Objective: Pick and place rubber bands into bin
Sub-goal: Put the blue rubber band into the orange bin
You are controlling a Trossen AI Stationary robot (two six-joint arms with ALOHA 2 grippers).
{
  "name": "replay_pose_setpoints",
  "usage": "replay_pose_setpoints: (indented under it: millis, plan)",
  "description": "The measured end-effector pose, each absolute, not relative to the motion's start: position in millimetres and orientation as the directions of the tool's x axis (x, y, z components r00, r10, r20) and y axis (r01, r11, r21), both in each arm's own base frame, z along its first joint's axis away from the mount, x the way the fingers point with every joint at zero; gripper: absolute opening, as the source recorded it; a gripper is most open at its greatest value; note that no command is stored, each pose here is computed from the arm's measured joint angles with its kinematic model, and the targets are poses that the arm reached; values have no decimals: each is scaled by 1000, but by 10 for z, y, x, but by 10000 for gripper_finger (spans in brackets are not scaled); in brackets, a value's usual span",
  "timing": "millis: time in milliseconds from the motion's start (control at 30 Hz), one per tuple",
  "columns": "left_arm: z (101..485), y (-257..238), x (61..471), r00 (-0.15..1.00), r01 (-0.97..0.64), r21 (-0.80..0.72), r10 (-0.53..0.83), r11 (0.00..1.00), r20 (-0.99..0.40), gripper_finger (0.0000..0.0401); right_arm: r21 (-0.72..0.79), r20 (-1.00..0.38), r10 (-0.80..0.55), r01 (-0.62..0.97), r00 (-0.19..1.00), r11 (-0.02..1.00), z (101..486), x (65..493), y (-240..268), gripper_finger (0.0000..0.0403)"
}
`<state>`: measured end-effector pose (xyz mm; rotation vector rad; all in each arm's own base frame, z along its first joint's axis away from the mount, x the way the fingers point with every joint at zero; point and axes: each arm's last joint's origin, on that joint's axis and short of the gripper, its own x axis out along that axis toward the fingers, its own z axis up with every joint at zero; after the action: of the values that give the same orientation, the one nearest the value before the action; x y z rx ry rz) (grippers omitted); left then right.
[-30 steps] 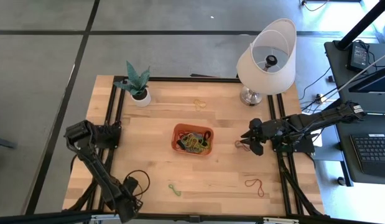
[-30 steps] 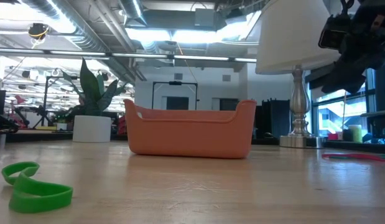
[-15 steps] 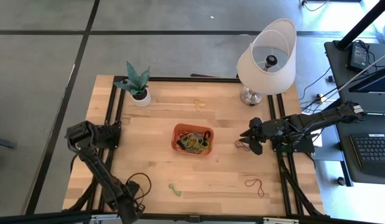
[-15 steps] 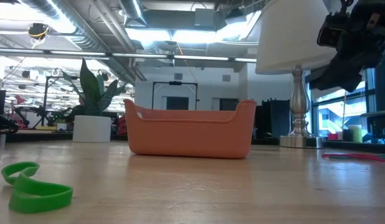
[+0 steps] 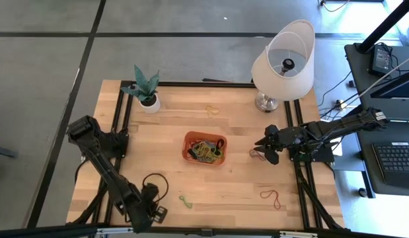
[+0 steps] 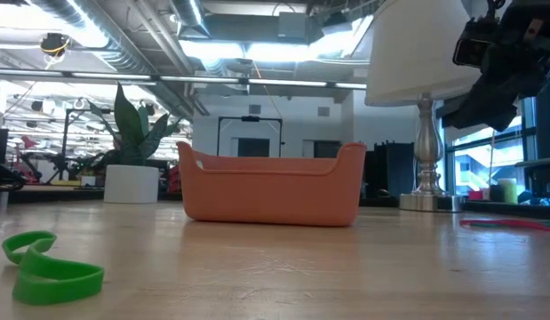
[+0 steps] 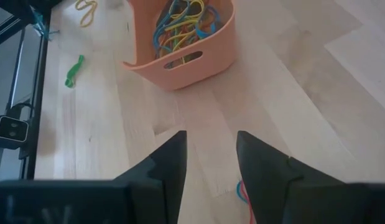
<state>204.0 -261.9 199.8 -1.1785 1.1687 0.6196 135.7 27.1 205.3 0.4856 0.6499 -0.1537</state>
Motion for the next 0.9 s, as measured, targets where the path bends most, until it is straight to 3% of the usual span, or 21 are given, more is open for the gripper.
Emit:
replay_pose_setpoints:
  millis: [167, 400, 900]
  plan:
    - [2152, -2420, 2198, 493, -795, -481, -68, 370, -867, 2, 382, -614, 8, 288, 790, 878, 2053, 1357, 269, 143]
    - [2440, -2158, 2494, 719, -565, -548, 43, 617, -693, 2, 382, -614, 7, 289, 790, 878, 2053, 1357, 269, 143]
    - [2967, -991, 3190, 873, -360, -371, 169, 856, -458, 2, 354, -610, -22, 297, 792, 887, 2054, 1357, 261, 143]
